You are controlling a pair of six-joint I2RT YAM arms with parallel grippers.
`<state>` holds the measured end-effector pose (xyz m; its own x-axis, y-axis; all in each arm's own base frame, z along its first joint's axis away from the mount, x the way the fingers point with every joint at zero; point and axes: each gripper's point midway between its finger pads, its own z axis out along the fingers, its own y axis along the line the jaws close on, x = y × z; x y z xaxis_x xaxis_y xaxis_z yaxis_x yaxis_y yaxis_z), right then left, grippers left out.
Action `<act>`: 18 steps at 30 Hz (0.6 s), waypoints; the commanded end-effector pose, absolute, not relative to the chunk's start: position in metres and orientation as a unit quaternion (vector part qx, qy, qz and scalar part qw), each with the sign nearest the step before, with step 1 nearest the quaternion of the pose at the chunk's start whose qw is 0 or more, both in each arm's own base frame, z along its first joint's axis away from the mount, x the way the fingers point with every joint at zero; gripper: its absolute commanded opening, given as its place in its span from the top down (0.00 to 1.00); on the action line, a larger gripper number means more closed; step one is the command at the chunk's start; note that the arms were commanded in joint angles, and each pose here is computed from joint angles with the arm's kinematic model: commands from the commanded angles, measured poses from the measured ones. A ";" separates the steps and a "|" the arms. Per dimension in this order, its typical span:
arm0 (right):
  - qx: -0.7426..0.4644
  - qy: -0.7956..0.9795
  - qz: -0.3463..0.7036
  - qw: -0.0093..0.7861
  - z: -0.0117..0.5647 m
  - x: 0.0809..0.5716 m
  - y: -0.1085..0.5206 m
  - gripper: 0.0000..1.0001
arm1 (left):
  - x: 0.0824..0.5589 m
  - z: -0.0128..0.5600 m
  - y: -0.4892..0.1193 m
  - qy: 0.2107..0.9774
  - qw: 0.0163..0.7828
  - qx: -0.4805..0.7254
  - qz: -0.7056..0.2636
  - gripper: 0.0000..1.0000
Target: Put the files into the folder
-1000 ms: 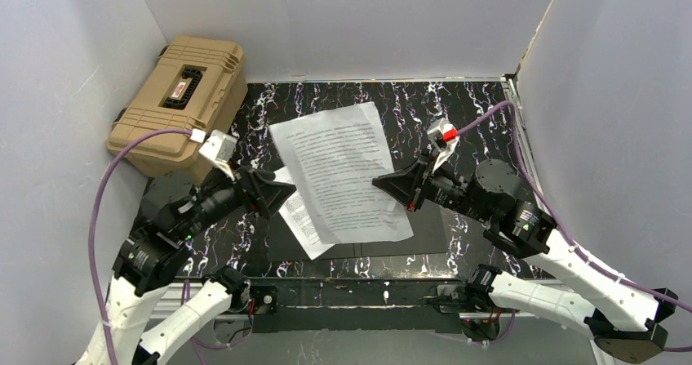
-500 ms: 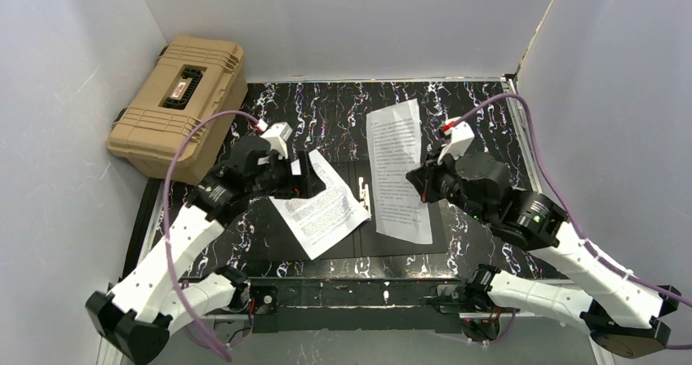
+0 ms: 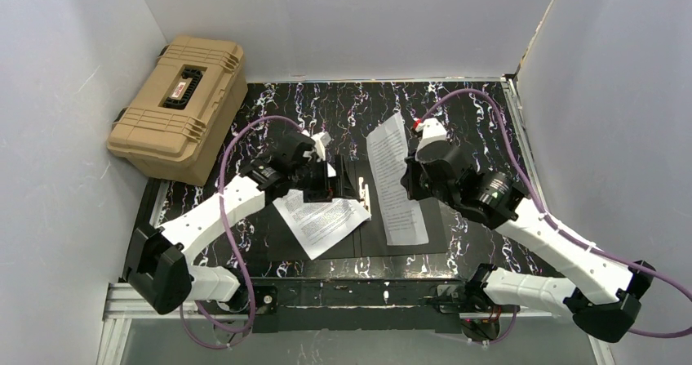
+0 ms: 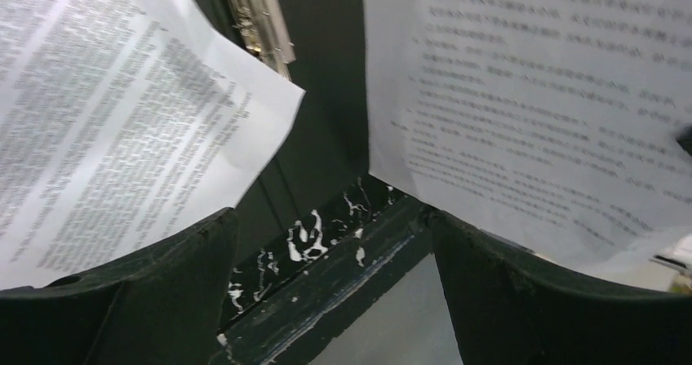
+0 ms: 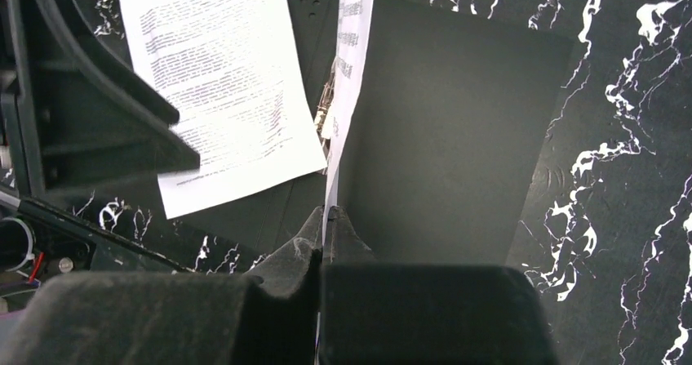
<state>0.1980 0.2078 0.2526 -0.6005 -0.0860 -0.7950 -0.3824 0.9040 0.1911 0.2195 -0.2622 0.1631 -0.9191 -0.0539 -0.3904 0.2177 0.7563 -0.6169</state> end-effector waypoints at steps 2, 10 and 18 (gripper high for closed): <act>-0.107 0.875 0.209 0.423 0.267 0.217 0.207 0.99 | 0.195 0.163 -0.299 0.905 0.159 0.053 -0.390 0.13; -0.067 0.886 0.184 0.419 0.255 0.235 0.179 0.99 | 0.180 0.137 -0.329 0.903 0.131 0.009 -0.409 0.10; -0.039 0.893 0.161 0.419 0.242 0.238 0.156 0.99 | 0.177 0.108 -0.343 0.912 0.119 -0.022 -0.392 0.07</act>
<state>0.2367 0.1632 0.2378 -0.6682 0.0509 -0.7422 -0.2068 0.9456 0.2510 0.1738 -0.3340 0.1165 -0.9737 -0.0828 -0.2121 0.0962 0.6947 -0.7129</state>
